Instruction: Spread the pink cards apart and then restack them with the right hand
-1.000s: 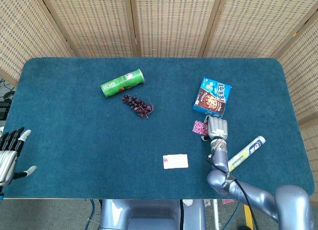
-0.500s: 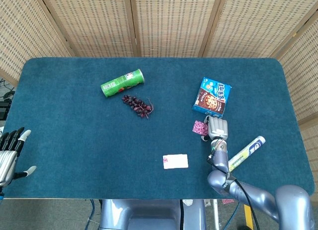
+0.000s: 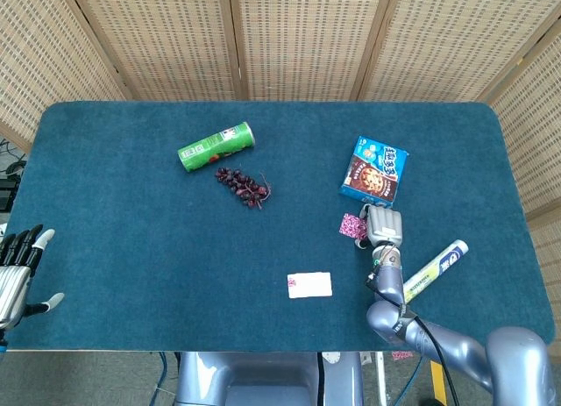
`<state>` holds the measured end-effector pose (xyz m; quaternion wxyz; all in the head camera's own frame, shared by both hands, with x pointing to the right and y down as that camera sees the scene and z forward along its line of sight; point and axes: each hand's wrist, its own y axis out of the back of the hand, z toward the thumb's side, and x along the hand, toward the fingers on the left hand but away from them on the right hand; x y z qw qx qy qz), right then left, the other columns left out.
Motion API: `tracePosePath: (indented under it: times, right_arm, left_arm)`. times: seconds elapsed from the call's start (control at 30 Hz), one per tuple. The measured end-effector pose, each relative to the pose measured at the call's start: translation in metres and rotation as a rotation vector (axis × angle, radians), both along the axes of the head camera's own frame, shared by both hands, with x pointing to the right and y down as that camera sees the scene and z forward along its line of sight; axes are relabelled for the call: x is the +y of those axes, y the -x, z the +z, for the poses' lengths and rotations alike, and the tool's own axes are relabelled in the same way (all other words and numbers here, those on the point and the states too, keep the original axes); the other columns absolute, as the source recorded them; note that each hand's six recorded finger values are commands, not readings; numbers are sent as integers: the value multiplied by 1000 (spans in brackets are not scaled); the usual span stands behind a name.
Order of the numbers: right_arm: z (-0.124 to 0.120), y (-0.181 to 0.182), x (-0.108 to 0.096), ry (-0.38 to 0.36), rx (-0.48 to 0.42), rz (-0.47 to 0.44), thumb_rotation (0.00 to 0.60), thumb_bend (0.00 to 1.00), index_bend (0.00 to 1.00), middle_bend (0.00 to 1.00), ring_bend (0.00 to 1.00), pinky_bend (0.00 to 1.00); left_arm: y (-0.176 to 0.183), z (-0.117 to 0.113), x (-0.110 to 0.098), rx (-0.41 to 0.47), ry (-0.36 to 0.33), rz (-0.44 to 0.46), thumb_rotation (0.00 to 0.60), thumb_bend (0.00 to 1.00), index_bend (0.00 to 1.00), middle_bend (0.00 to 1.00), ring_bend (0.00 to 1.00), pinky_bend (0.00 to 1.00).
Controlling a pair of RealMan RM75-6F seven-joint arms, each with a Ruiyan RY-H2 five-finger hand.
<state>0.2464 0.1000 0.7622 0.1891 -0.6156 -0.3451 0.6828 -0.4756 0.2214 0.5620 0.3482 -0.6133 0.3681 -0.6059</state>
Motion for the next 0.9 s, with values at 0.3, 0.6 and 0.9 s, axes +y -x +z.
tracePosePath:
  times: [0.3,0.6,0.9]
  right_arm:
    - [-3,1,-1,-11,-11,0,600,569,646,874,843,1000]
    - [-5,4,1,-11,-20,-14,600,570,646,874,843,1000]
    - [-16,13,3,-25,-49,-55,600,571,646,874,843,1000]
  left_arm:
    - [0,0,0,1,0,0,600,47,0,0,0,0]
    - [0,0,0,0,0,1,600,47,0,0,0,0]
    - [0,0,0,1,2,1,600,48,0,0,0,0]
